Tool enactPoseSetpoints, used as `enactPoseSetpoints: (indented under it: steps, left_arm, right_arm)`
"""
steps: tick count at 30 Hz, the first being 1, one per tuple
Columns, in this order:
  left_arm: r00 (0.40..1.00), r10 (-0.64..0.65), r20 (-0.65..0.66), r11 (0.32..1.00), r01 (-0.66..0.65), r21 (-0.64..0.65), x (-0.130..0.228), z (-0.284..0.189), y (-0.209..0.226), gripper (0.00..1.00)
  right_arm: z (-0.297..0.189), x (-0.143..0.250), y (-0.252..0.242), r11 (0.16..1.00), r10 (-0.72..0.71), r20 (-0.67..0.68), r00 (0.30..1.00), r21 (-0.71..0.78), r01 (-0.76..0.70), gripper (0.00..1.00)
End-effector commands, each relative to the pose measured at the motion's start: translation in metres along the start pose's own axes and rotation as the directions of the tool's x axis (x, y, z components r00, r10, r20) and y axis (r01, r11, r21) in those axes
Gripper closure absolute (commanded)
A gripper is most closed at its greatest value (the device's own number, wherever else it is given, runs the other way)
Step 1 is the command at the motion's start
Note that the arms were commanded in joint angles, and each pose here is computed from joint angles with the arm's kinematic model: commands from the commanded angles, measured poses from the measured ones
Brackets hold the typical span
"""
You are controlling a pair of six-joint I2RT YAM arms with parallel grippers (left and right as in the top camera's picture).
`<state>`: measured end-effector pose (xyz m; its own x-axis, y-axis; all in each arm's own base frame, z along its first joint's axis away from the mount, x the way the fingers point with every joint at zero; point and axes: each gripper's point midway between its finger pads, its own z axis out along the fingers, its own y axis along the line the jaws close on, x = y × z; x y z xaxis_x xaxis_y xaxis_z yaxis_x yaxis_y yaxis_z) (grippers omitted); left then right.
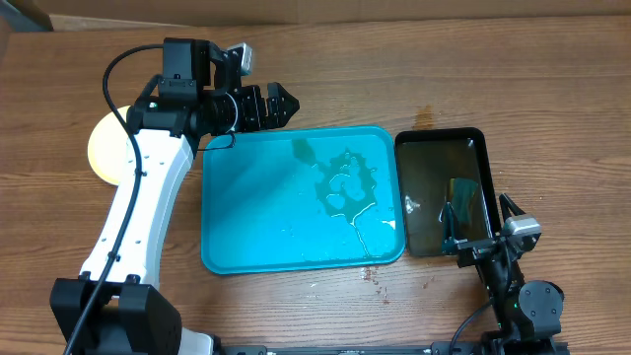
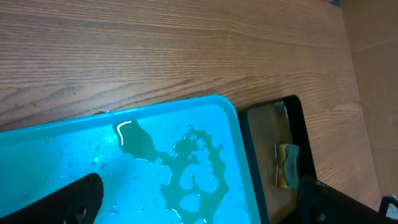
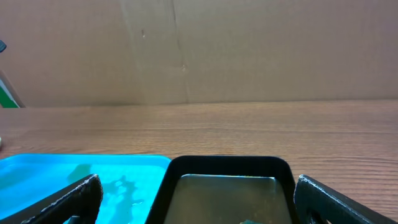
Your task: Clean dirty plates on tray and stack at the side
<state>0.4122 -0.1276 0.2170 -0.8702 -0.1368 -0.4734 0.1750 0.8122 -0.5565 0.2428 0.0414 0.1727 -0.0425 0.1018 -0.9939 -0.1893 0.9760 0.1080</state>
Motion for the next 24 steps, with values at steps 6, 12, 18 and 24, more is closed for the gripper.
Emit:
enactPoseSetpoints:
  steps: [6, 12, 18, 24]
  left_arm:
    - [1.000, 0.017, -0.007, 1.000, -0.017, 0.016, 0.000, 0.003, -0.003, 0.00]
    - [1.000, 0.017, -0.007, 1.000, -0.017, 0.016, 0.000, 0.003, -0.003, 0.00]
    - [1.000, 0.027, 0.006, 0.999, -0.027, 0.020, -0.002, -0.003, -0.007, 0.00]
    - [0.990, 0.091, 0.106, 0.994, -0.096, 0.043, -0.010, -0.043, -0.037, 0.00]
  right_arm:
    - [0.000, 0.002, -0.003, 1.000, -0.007, 0.003, 1.000, 0.015, 0.007, 0.00]
    - [0.000, 0.002, -0.003, 1.000, -0.007, 0.003, 1.000, 0.015, 0.007, 0.00]
    - [0.000, 0.002, -0.003, 1.000, -0.007, 0.003, 1.000, 0.015, 0.007, 0.00]
    - [0.000, 0.002, -0.003, 1.000, -0.007, 0.003, 1.000, 0.015, 0.007, 0.00]
